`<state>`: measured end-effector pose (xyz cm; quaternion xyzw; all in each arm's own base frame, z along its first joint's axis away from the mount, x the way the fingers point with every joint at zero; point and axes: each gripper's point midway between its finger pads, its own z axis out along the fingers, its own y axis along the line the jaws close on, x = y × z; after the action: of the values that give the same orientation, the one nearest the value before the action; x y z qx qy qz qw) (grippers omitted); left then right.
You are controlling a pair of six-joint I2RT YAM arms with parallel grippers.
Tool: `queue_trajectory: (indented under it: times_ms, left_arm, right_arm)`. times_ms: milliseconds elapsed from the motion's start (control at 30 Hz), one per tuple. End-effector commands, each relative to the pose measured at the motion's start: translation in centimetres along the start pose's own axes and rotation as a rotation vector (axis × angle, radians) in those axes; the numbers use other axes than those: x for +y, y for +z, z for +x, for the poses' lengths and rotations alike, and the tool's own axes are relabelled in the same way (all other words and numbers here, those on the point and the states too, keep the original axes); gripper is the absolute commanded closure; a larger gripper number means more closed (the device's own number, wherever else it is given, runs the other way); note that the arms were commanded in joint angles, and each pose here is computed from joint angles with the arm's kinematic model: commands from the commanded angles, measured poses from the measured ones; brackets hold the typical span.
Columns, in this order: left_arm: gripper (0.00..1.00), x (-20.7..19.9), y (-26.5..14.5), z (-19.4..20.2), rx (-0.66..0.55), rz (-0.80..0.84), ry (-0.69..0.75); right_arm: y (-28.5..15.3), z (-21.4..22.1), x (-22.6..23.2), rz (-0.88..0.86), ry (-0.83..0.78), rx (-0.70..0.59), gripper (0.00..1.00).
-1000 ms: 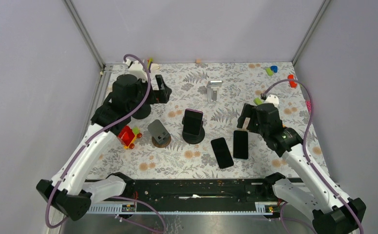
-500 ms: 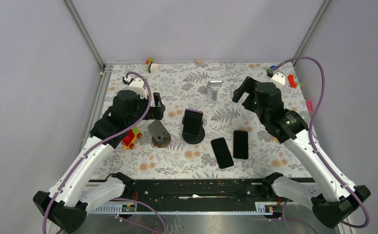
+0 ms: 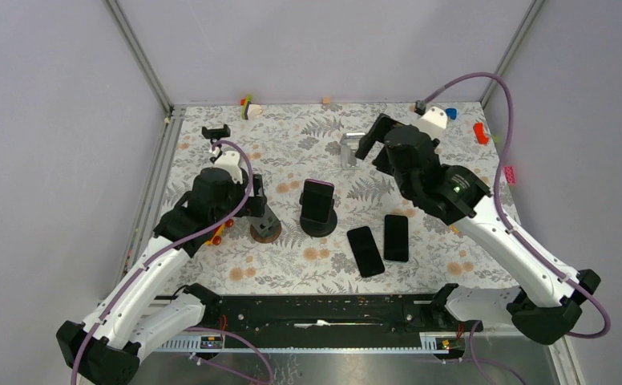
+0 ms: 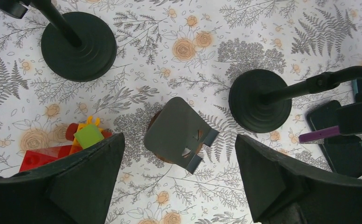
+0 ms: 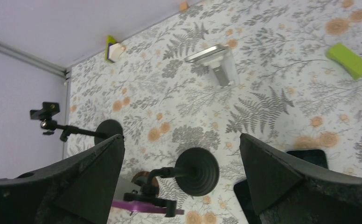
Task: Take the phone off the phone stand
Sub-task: Move the phone stand with the phone to the center of the board.
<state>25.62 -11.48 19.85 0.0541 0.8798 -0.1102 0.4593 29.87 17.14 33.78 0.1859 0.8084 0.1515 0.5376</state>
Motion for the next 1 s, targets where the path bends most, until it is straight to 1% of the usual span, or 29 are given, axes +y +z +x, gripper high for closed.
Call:
queue_trajectory:
  times_ms: [0,133,333,533,667,733,833,967]
  left_arm:
    - [0.01,-0.7,0.3,-0.9,-0.04,0.033,-0.037]
    - [0.01,-0.7,0.5,-0.6,-0.025,0.032,-0.043]
    - [0.01,-0.4,0.4,-0.8,-0.037,0.015,-0.045]
    - [0.01,-0.5,0.6,-0.7,-0.028,0.018,-0.042]
    - [0.01,-0.3,0.5,-0.9,-0.034,0.008,-0.041]
    - [0.01,-0.3,0.4,-0.9,-0.038,0.005,-0.042]
    - [0.01,-0.2,0.3,-0.8,-0.04,0.003,-0.043]
    - [0.01,0.0,0.2,-0.9,-0.044,-0.004,-0.044]
  right_arm:
    - [-0.8,-0.1,3.3,-0.026,-0.011,-0.014,0.0]
    - [-0.6,2.0,5.3,0.004,-0.007,0.005,0.0]
    - [-0.6,3.5,6.9,0.078,-0.017,0.003,0.0]
    - [-0.5,5.6,8.3,0.152,-0.155,0.06,0.0]
    - [-0.7,6.1,9.5,0.192,-0.22,0.101,0.0]
    - [-0.3,7.3,9.7,0.233,-0.255,0.128,0.0]
    - [-0.5,8.3,10.0,0.247,-0.285,0.145,0.0]
    - [-0.8,9.4,10.4,0.227,-0.303,0.136,0.0]
